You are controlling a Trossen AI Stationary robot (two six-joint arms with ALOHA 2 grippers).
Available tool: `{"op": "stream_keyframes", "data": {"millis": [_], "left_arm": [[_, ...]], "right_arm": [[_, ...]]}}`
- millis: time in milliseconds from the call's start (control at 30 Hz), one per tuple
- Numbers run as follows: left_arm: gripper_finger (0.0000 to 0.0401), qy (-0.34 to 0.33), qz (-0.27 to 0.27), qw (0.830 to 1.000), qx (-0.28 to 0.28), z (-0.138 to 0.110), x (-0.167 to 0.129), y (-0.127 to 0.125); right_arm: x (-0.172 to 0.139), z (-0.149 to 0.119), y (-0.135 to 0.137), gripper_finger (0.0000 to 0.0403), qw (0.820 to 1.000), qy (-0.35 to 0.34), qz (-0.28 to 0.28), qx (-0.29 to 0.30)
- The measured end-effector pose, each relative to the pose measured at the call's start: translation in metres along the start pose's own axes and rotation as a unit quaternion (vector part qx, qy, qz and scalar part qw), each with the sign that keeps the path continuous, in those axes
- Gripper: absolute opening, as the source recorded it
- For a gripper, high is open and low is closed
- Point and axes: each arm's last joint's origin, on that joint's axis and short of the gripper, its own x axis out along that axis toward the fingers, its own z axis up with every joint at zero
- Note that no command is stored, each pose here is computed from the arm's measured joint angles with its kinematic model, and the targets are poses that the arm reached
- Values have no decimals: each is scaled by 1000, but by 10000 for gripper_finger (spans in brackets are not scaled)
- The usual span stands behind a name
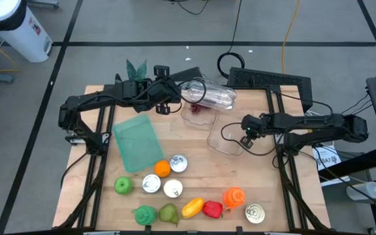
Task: Pick & Place Food Item
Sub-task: Put the transparent water bottle into the right transparent bin
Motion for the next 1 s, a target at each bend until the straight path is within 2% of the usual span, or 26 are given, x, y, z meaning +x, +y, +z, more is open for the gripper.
{"op": "stream_keyframes", "data": {"millis": [133,400,633,833,1000], "left_arm": [[135,-7,-14,1000,-4,0,0,-1],[135,4,-27,1000,0,-3,0,-4],[135,5,-28,1000,-2,-3,0,-4],[135,8,-36,999,3,-4,0,-5],[135,20,-38,999,11,-7,-1,-7]], "right_arm": [[5,9,-7,0,1000,-19,-17,10],[9,31,-19,0,996,-91,-14,12],[14,41,-29,0,994,-104,21,11],[25,46,-30,0,995,-98,13,-1],[17,47,-25,0,991,-128,24,-9]]}}
